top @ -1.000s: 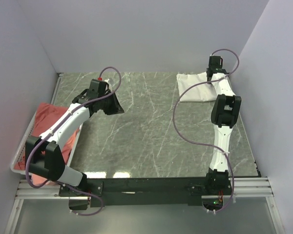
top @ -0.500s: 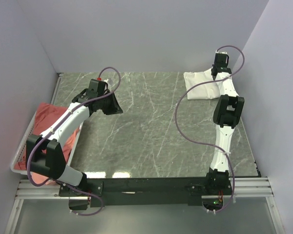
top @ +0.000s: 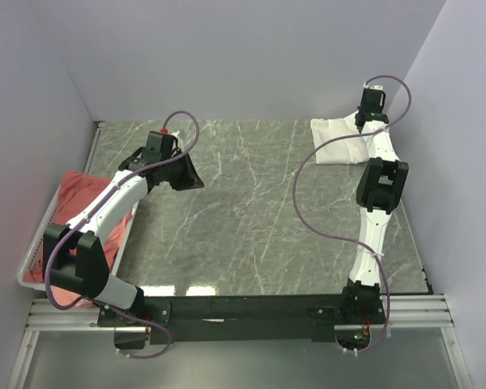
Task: Fold and stack the t-shirts
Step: Neatly place the folded tshirt to the corner, then reset both grippers
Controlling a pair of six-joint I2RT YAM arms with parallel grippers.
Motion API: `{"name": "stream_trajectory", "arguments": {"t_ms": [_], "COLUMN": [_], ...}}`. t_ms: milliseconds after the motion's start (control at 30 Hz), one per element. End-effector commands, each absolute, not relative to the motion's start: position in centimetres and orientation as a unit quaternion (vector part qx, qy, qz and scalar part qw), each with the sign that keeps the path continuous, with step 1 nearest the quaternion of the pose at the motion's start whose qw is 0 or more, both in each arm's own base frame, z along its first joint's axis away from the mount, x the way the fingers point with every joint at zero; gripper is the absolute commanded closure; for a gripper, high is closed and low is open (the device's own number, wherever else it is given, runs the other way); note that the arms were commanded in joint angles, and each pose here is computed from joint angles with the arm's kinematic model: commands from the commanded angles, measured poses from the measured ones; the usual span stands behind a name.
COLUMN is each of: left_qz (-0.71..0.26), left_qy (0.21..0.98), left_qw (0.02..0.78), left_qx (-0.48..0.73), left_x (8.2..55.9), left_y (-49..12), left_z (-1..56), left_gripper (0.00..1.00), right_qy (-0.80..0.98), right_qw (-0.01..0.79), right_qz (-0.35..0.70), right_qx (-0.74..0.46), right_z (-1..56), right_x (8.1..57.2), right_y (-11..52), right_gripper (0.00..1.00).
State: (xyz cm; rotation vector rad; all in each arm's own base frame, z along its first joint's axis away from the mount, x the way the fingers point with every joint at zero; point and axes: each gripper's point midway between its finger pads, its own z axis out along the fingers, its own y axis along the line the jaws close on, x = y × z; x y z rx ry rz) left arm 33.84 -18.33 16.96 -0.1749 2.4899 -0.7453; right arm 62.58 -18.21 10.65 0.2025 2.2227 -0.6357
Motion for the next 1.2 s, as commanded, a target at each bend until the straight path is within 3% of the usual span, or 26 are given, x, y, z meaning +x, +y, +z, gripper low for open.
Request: {"name": "stream_trajectory", "arguments": {"t_ms": [0,33,133,167,200,233,267,533,667,867,1167], "left_qz": [-0.288,-0.289,-0.290,-0.291,-0.292,-0.293,-0.293,-0.309,-0.299,-0.286,-0.241], "left_qy": [0.915,0.915,0.915,0.915,0.914,0.914,0.914,0.906,0.902,0.895,0.888], "left_qw": [0.280,0.278,0.277,0.276,0.276,0.277,0.276,0.285,0.305,0.334,0.380], "left_qx": [-0.048,-0.048,-0.048,-0.048,-0.048,-0.049,-0.048,-0.054,-0.061,-0.073,-0.097], "left_x": [34.4,34.3,34.3,34.4,34.3,34.4,34.3,34.0,34.0,33.5,31.8], "left_y": [-18.7,-18.7,-18.8,-18.8,-18.8,-18.9,-18.9,-19.1,-18.5,-17.3,-14.4], "left_z": [17.7,17.6,17.6,17.6,17.6,17.6,17.5,18.3,18.9,19.8,19.9], "left_gripper": [0.85,0.85,0.85,0.85,0.85,0.85,0.85,0.84,0.83,0.83,0.79], "right_qy": [0.852,0.852,0.850,0.848,0.847,0.847,0.847,0.816,0.801,0.813,0.842], "right_qw": [0.448,0.449,0.451,0.452,0.451,0.451,0.452,0.483,0.501,0.530,0.513], "right_qz": [-0.257,-0.255,-0.256,-0.261,-0.264,-0.263,-0.262,-0.276,-0.265,-0.129,0.094], "right_qx": [0.088,0.089,0.089,0.093,0.096,0.099,0.101,0.161,0.193,0.205,0.139], "right_z": [13.5,13.4,13.4,13.5,13.6,13.7,13.9,19.1,21.5,23.5,21.9], "right_x": [64.4,64.4,64.7,64.7,64.5,64.3,64.2,61.8,59.9,55.6,42.0], "right_y": [-18.8,-18.8,-18.8,-18.9,-19.0,-19.0,-19.0,-16.7,-12.7,-3.5,12.0], "right_gripper": [0.95,0.93,0.77,0.63,0.57,0.28,0.20,0.15,0.14,0.12,0.10]}}
